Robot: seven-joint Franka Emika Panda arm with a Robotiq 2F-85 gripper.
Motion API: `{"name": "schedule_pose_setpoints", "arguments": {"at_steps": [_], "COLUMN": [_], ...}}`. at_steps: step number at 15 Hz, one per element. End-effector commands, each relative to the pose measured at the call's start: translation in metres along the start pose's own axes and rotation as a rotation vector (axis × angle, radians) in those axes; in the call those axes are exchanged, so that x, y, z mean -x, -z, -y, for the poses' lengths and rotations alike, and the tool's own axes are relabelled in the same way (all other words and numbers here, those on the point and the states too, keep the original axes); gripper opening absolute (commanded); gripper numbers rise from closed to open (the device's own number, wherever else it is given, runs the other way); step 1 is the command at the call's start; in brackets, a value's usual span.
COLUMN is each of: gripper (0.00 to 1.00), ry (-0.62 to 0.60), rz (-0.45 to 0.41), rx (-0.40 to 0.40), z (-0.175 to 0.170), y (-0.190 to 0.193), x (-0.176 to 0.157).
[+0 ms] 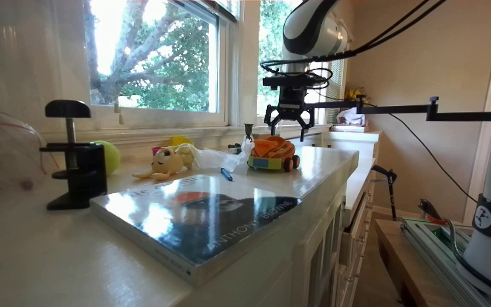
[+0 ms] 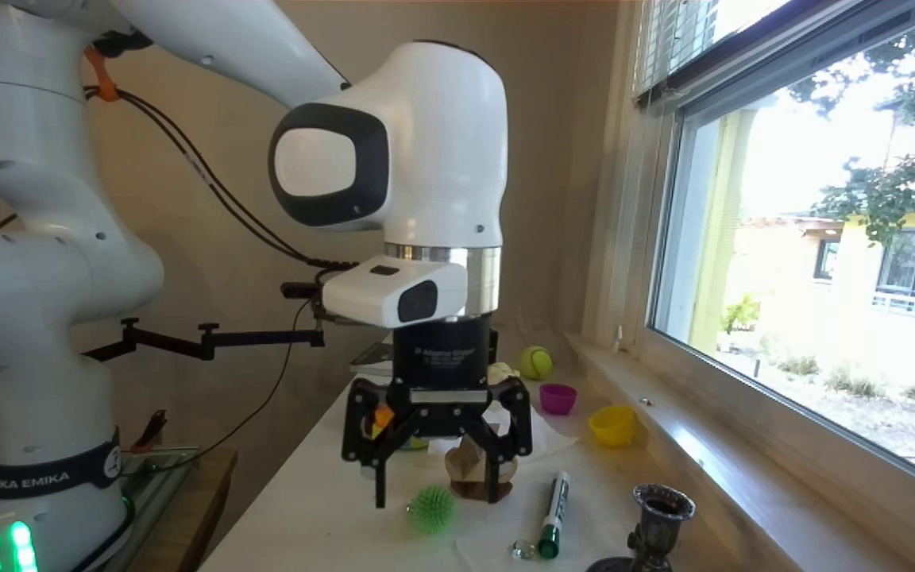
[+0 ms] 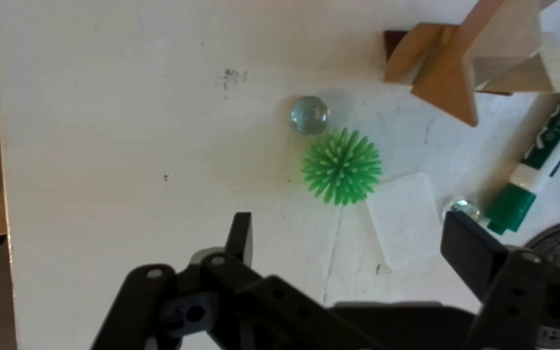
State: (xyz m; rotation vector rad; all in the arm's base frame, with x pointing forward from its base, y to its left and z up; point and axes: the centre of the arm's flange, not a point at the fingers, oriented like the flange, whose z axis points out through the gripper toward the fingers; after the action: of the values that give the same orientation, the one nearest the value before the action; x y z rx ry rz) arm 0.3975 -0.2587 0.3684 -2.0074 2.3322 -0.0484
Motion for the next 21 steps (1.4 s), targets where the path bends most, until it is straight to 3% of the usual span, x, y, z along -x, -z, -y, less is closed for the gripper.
{"name": "schedule_pose_setpoints", "arguments": {"at_steps": [1,10,12,13,15,21], "gripper": [1.00,1.00,0.86,0.66,0.60,0.17], "ry": [-0.050,-0.069,-0.070,-0.067,-0.062,-0.052], "rz": [0.036,0.048,0.054,0.057,0.059,0.063], "rx": [0.004,0.035,0.039,0.041,0.046,0.049], "z": [0.016,0.015,0.013,0.013,0.012,0.014], "y": [-0.005,-0.015,-0.018,-0.020,-0.021,-0.024], "x": [0.007,0.014,0.016,0.017,0.019,0.025]}}
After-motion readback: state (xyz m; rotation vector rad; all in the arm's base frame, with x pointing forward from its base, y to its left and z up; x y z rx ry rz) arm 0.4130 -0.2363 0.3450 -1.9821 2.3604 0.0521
